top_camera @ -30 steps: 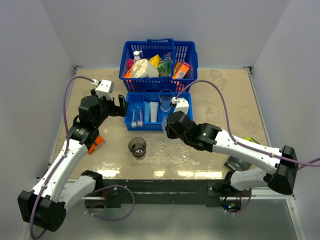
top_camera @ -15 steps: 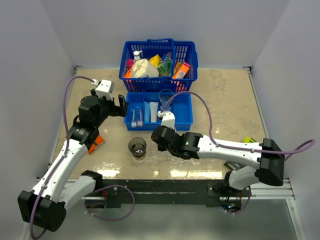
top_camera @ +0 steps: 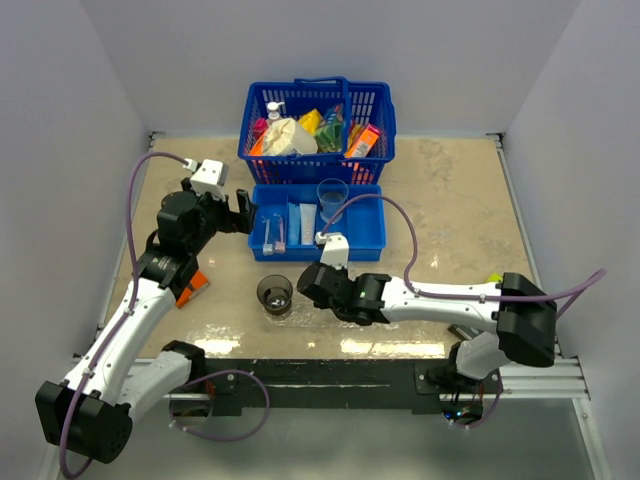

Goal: Prepare toiletry sets of a toothbrush and toothpaste on the tray

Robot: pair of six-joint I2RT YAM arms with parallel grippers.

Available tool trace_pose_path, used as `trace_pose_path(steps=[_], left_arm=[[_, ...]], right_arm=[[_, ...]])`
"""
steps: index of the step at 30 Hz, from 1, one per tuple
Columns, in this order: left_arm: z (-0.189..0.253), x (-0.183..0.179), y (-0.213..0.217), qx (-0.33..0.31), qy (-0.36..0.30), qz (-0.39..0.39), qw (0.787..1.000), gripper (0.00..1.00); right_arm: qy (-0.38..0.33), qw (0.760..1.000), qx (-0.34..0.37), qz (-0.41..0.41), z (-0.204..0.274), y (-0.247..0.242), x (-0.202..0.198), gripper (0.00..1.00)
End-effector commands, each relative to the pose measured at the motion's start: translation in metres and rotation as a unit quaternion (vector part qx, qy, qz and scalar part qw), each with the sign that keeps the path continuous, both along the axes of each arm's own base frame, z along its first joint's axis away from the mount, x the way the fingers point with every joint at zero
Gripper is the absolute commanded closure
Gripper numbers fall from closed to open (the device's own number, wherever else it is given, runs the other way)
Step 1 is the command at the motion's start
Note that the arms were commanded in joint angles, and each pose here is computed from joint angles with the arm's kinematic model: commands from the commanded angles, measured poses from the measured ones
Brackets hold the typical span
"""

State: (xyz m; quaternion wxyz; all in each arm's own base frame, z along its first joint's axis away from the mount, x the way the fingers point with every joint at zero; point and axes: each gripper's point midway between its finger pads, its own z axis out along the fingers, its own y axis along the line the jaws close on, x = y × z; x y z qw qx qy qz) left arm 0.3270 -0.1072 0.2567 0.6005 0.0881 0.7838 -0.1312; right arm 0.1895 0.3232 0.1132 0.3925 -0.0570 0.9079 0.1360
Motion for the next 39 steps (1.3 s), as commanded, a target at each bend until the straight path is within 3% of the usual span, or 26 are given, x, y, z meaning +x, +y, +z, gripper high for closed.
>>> trace_pose_path(steps=[1, 11, 29, 35, 39], left_arm=[[0.008, 0.000, 0.000, 0.001, -0.019, 0.002, 1.000, 0.04], [0.008, 0.000, 0.001, 0.001, -0.021, 0.003, 1.000, 0.04], [0.008, 0.000, 0.001, 0.001, -0.020, 0.004, 1.000, 0.04], [0.008, 0.000, 0.001, 0.002, -0.020, 0.003, 1.000, 0.04], [0.008, 0.000, 0.001, 0.001, -0.020, 0.003, 1.000, 0.04]], right_arm=[[-0.029, 0.999, 0.022, -0.039, 0.004, 0.004, 0.010, 1.00], [-0.029, 0.998, 0.008, -0.052, -0.006, -0.002, 0.009, 0.99], [-0.027, 0.998, 0.005, -0.051, -0.003, 0.002, 0.007, 0.61], [-0.039, 0.999, 0.012, -0.036, 0.020, 0.001, 0.002, 0.48], [-0.048, 0.998, 0.032, 0.020, 0.052, 0.004, -0.006, 0.42]])
